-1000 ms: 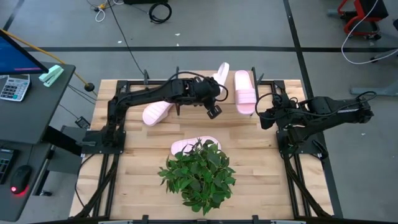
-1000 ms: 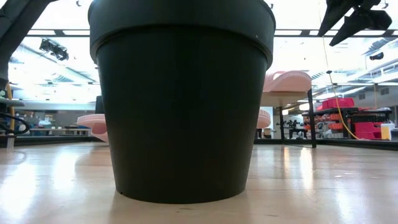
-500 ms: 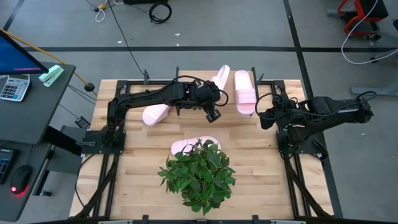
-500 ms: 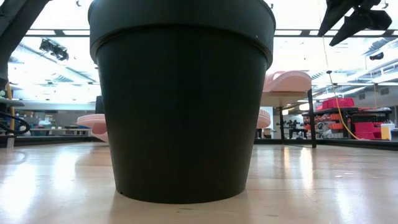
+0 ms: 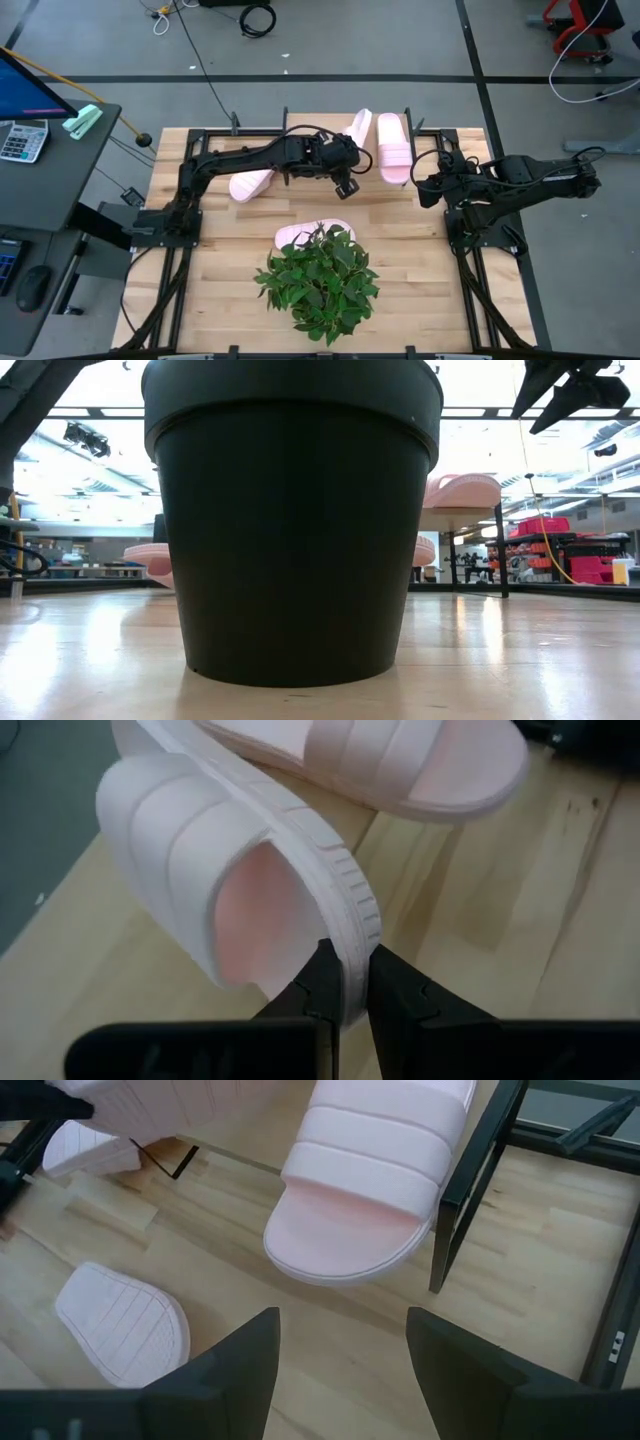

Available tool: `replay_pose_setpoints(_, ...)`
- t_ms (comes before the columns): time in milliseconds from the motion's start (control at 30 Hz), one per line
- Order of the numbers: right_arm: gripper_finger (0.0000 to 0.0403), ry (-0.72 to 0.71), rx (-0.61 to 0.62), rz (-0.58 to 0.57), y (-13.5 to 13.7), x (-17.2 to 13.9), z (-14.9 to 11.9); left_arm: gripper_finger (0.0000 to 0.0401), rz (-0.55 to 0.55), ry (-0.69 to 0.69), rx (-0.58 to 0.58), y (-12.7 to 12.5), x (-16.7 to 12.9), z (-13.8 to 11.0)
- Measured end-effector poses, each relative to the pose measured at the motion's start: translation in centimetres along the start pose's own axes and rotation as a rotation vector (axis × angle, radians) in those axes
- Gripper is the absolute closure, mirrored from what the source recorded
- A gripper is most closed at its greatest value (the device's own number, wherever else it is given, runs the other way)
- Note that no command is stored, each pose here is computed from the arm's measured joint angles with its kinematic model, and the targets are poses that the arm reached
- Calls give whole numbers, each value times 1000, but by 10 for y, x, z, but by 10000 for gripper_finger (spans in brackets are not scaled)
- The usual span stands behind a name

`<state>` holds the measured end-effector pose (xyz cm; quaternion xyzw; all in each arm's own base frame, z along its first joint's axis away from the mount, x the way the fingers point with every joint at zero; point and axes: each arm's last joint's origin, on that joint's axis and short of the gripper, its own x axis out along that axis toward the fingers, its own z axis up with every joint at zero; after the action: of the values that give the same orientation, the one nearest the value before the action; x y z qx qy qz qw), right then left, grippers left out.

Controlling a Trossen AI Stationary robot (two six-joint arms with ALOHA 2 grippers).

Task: Pick and place slides into the shelf
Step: Put the bottom left slide on the shelf

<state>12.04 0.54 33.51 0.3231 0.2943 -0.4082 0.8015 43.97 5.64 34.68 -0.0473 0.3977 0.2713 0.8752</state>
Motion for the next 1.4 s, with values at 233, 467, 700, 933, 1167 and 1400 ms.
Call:
replay_pose_setpoints(233,179,0,0,0,0,0,0,367,1,5,1,0,3,-1)
replay_pose_setpoints(467,179,0,0,0,0,0,0,367,15,-1,0,2,5,0)
replay_pose_setpoints(700,179,-1,2,2,0,0,0,367,32,-5,7,-1,8,0)
replay_pose_setpoints(933,179,-1,2,2,0,0,0,367,103,-1,59,-2,6,-3)
replay_pose_setpoints(1167,179,-1,2,2,0,0,0,367,113,33,84,-1,6,-7)
replay_pose_setpoints(1400,179,-2,3,2,0,0,0,367,109,34,84,-1,6,-7)
